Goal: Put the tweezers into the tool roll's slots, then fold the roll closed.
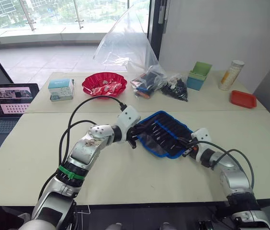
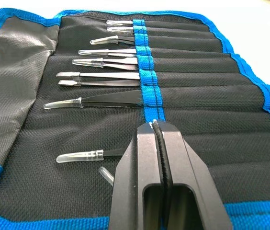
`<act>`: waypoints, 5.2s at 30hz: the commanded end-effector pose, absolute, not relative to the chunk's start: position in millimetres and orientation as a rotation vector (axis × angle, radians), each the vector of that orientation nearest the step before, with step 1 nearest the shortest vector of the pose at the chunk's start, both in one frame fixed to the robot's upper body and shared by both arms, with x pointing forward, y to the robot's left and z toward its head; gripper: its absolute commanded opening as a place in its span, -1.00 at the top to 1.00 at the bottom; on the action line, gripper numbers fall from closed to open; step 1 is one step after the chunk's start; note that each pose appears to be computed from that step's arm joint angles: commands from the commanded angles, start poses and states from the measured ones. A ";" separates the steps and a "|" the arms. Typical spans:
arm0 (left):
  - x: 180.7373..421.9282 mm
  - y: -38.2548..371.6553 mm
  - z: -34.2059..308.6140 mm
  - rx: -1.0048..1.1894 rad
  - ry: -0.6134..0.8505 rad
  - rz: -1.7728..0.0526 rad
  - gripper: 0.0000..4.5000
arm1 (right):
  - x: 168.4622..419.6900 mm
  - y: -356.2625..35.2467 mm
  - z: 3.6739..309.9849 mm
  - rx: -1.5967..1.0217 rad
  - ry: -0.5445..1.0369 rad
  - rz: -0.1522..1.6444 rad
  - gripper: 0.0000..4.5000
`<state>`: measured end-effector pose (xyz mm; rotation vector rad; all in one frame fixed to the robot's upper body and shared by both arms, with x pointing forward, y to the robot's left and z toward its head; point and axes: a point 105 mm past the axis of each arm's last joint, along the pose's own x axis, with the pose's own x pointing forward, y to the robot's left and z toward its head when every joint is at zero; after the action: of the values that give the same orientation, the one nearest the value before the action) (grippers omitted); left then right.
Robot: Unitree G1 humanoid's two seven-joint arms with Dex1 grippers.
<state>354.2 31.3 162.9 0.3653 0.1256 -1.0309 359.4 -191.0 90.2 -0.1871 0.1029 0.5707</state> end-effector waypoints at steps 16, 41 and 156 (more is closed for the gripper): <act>350.6 -16.6 126.8 0.405 0.340 -1.095 0.99 | 362.7 -207.8 113.9 -0.137 0.035 0.537 1.00; 361.4 -39.0 108.3 0.484 0.411 -1.099 0.99 | 360.6 -197.3 83.0 -0.131 0.097 0.558 1.00; 335.7 128.6 126.5 0.548 0.060 -1.093 -1.00 | 332.2 -71.4 115.2 -0.766 -0.120 0.995 0.99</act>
<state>335.3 137.1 121.2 0.5037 0.0985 -1.0481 340.0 -75.0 103.2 -0.7664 -0.0571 0.9590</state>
